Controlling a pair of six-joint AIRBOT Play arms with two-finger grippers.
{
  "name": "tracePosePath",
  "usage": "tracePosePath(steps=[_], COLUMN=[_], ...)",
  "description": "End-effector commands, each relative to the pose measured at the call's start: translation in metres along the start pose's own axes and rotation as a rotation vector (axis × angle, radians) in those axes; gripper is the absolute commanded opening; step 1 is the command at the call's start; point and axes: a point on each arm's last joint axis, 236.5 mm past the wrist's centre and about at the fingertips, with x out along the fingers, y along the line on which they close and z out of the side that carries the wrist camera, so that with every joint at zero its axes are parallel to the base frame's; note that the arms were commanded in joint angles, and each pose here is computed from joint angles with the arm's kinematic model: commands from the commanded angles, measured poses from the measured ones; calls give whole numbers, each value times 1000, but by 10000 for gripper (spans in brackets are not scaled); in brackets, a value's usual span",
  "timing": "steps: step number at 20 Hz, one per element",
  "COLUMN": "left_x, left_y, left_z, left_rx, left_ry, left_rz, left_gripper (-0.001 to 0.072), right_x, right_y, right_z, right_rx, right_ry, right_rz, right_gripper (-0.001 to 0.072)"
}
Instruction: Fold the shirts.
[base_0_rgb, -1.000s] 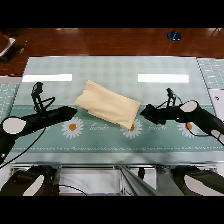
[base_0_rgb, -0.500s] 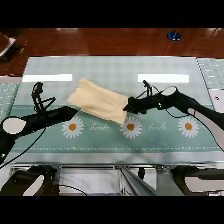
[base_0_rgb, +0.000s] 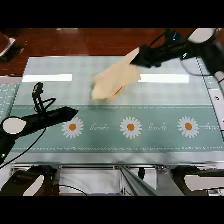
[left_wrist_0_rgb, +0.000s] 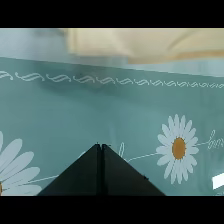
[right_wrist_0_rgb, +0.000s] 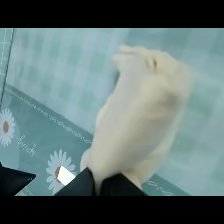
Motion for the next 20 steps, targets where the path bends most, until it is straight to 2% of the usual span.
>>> tracePosePath(steps=[1,5,9,13,20], left_x=[0,0,0,0,0], left_y=[-1,-3,-4,-4,-4], left_z=[-6,-12,-17,-17,-16], left_rx=[0,0,1,2,4], left_ry=[25,50,71,71,67], left_rz=[-6,-13,-18,-18,-17], left_gripper=[25,25,25,25,25], right_x=[-88,-183,-267,-330,-375], right_y=[-14,-50,-98,-146,-196], right_z=[33,40,10,-52,-183], right_rx=[13,126,300,486,870], right_ry=[-73,-202,-263,-238,-244], right_rz=[-128,-221,-350,-579,-751], right_gripper=[19,19,19,18,18])
